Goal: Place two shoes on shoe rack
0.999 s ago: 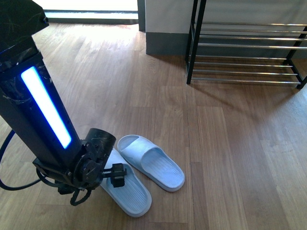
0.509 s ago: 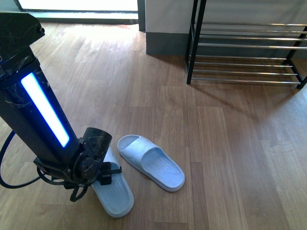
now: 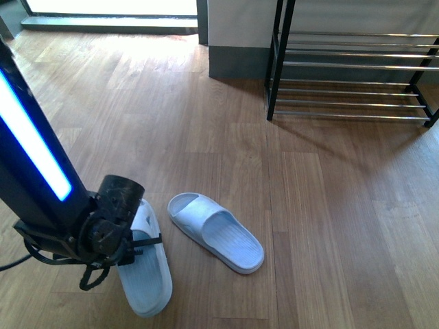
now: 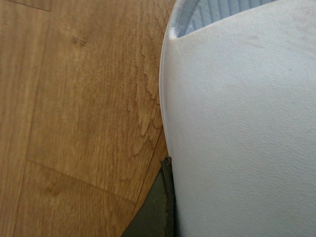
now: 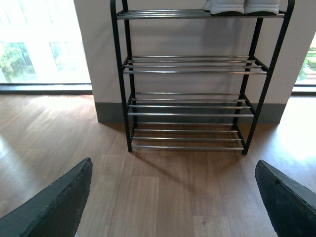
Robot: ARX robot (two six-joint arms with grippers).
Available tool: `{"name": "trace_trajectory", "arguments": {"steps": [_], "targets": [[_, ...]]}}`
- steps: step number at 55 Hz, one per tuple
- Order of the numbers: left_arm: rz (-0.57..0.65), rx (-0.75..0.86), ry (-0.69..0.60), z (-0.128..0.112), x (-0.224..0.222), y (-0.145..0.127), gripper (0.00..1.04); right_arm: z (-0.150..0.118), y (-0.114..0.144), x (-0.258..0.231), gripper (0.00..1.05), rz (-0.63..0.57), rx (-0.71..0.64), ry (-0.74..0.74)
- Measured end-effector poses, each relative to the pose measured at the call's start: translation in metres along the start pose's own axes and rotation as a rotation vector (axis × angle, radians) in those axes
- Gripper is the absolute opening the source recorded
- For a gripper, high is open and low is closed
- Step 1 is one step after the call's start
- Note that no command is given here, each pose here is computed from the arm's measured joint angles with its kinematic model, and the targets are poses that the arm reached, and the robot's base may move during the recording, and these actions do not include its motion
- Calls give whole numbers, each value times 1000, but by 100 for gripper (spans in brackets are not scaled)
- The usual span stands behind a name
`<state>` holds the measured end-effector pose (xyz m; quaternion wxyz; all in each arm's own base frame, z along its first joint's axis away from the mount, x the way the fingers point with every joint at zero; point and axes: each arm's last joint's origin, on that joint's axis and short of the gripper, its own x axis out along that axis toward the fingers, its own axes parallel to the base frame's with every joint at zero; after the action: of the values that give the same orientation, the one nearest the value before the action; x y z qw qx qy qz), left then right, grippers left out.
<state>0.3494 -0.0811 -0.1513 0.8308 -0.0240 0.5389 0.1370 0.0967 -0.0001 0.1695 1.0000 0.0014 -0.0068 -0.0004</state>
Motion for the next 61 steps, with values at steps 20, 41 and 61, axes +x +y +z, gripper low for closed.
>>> {"name": "trace_trajectory", "arguments": {"steps": [20,41,61], "targets": [[-87,-50,-276,67,-128,33,2,0,0,0,96,0,0,0],[-38,-9,-523,62,-252,85,2,0,0,0,96,0,0,0],[69,30,-715,15,-349,141,2,0,0,0,96,0,0,0]]}}
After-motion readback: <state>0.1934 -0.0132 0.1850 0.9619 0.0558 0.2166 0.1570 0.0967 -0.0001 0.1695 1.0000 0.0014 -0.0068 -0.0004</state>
